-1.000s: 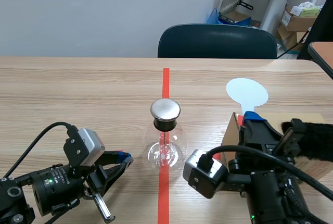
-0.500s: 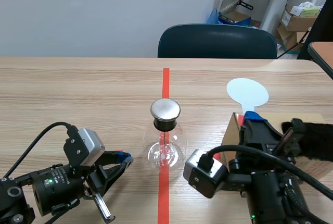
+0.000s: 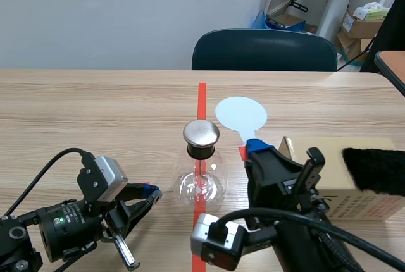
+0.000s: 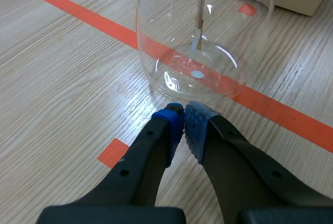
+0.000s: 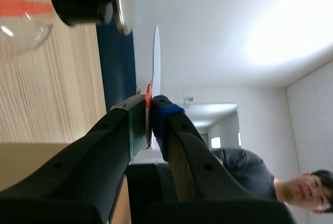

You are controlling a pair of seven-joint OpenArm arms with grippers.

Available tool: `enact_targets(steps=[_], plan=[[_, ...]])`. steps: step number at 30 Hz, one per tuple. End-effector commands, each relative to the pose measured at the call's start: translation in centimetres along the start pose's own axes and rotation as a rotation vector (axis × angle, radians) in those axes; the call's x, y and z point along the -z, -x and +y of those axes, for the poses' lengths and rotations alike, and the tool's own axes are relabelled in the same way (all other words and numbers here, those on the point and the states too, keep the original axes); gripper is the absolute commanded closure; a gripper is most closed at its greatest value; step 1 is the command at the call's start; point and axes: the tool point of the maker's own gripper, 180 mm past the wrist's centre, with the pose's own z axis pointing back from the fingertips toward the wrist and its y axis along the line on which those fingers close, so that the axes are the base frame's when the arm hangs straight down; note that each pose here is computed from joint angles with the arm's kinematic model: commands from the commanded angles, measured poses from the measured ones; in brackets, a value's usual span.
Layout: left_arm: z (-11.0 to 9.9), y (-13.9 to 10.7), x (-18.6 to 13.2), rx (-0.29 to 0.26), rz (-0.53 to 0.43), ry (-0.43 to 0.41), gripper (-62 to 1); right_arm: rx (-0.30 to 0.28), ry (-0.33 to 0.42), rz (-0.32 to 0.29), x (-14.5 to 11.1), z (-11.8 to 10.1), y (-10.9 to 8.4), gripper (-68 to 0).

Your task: Do the electroscope experiment

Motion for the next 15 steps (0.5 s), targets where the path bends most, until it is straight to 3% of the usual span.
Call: enact_targets(steps=[1, 8, 15], plan=[[-0.1, -1.0, 0.4, -0.007, -0.034, 0.002, -5.5, -0.011, 0.036, -0.023, 0.5, -1.0, -0.1, -1.8], [-0.1, -1.0, 0.4, -0.007, -0.034, 0.002, -5.5, -0.013, 0.036, -0.141, 0.3, -1.0, -2.2, -1.8], [-0.1, -1.0, 0.4, -0.007, -0.034, 0.002, -5.5, -0.014, 0.035, -0.190, 0.1, -1.0, -3.1, -1.8]])
